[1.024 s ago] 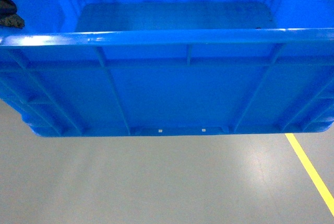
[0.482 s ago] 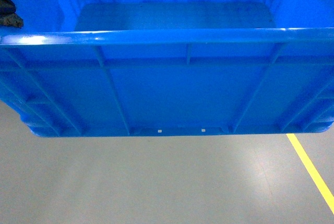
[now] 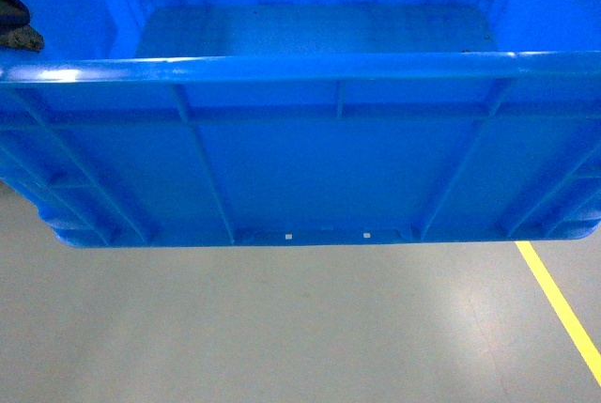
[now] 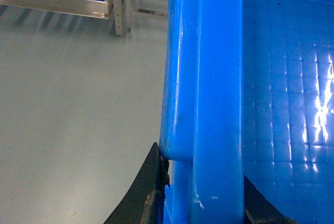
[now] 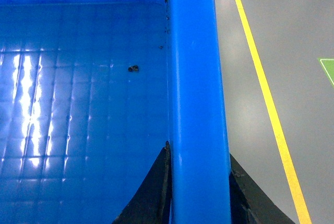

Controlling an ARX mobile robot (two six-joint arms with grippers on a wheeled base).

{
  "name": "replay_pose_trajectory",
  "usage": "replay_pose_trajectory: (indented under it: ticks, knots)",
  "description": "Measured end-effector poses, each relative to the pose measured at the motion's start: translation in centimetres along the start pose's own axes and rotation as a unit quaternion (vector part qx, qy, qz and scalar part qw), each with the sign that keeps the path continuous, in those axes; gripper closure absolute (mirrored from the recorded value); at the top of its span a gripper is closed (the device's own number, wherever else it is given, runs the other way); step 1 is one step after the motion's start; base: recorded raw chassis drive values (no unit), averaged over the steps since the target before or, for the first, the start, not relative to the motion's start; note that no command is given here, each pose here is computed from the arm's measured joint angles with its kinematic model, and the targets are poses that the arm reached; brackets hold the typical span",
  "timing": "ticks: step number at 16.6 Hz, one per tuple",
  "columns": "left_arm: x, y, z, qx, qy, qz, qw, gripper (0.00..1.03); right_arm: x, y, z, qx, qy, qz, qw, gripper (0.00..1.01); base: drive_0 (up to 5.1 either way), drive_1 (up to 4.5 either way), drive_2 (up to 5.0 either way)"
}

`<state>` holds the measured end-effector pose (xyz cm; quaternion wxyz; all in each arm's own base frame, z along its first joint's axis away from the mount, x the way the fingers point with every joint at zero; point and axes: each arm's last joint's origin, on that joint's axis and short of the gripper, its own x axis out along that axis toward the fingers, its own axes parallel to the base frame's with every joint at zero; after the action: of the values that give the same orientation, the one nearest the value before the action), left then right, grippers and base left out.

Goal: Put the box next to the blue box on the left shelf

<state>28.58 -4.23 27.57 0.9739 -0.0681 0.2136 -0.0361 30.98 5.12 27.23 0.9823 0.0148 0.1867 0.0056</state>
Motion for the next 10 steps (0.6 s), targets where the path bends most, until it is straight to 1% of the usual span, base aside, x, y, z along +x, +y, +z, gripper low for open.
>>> replay_pose_trajectory:
  ticks: [10]
  knots:
    - [0.0,0.0,-0.01,0.0,0.001,0.0,1.0,0.86,-0.01,-0.01,0.0,0.0,0.0,0.0,1.0,0.81,-0.1,4.1,-4.3]
